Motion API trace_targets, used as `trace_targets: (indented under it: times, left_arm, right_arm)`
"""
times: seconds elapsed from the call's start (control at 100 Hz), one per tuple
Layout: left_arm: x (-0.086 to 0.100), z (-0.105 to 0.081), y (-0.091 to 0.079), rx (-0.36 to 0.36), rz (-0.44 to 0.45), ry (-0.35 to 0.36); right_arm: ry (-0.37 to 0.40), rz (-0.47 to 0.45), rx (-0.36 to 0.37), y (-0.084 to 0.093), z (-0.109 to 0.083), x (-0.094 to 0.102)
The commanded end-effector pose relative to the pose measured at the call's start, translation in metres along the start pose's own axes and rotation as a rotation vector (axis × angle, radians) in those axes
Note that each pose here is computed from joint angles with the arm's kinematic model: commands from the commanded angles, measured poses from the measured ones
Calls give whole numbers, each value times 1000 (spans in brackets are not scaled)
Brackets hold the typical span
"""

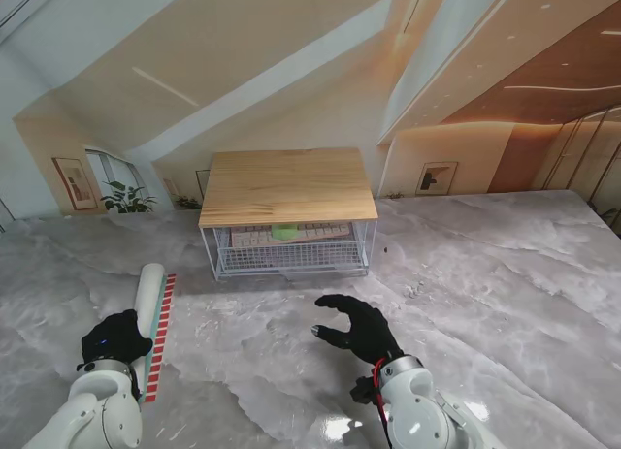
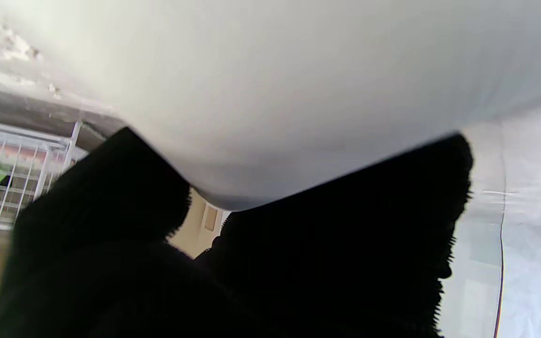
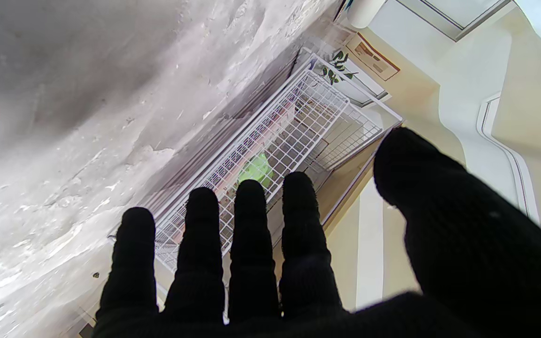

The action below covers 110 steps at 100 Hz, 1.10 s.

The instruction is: Unroll the mouse pad and set up the keyboard and mouse from the tabletop organizer

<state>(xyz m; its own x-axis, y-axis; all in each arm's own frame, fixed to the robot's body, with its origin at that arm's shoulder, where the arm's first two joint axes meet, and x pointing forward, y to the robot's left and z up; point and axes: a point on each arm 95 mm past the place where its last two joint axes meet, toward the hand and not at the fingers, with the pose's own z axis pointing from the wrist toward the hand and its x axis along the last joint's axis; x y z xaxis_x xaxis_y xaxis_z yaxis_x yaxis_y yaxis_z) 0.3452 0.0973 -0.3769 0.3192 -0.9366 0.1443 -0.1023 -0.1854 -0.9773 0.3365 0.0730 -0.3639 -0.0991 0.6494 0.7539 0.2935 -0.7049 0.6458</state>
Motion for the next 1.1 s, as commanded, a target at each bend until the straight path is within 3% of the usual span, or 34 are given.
trace_targets:
  times: [0.0, 0.25, 0.45, 0.74, 1.09]
  left_arm:
    - [-1, -4, 8, -27, -26, 1]
    - [0, -19, -7, 39, -188, 48]
    - [4, -36, -21, 48, -383, 92]
    - [11, -61, -35, 45, -546, 153]
    - [31, -89, -43, 29, -717, 254]
  right_arm:
    - [0, 2, 13, -4, -2, 1]
    - [-6, 11, 7, -4, -4, -1]
    - [-8, 21, -3, -4, -4, -1]
    - [-16, 41, -14, -4, -4, -1]
    - [-36, 209, 31, -12, 4, -1]
